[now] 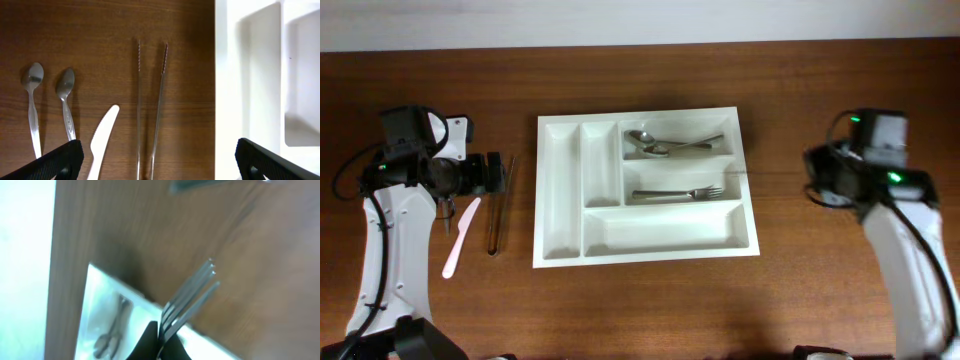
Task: Pack container
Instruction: 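Place the second fork in the middle-right compartment and release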
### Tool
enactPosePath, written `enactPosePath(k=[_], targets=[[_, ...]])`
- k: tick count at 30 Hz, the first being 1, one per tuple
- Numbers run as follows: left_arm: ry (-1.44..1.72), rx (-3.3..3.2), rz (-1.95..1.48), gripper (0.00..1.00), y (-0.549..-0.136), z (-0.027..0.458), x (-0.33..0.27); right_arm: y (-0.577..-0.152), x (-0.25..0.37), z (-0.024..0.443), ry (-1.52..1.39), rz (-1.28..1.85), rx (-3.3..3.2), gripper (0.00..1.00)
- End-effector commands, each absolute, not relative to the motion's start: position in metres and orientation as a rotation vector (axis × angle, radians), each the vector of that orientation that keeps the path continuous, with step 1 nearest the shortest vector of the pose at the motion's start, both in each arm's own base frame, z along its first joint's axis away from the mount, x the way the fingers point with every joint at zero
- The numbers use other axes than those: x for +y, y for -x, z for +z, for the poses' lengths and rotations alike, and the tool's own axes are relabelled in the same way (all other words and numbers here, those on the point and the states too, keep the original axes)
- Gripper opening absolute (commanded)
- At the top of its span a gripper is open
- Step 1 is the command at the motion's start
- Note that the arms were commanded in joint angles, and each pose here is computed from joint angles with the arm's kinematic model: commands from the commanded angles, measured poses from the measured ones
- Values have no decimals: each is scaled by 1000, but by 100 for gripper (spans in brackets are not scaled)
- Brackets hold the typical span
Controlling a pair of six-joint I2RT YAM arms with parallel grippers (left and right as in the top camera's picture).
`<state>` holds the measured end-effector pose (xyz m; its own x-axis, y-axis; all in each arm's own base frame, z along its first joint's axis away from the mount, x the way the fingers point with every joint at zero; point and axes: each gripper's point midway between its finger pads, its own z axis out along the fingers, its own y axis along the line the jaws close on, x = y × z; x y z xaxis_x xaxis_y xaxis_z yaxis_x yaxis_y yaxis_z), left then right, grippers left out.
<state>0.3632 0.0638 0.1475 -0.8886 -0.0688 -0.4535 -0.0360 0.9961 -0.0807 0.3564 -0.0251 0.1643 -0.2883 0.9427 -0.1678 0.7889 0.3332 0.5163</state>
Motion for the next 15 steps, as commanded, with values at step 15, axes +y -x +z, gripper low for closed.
enactPosePath(k=[15], targets=[[59, 2651, -84, 99, -368, 153, 67, -396, 123, 70, -1542, 643, 2371, 4]])
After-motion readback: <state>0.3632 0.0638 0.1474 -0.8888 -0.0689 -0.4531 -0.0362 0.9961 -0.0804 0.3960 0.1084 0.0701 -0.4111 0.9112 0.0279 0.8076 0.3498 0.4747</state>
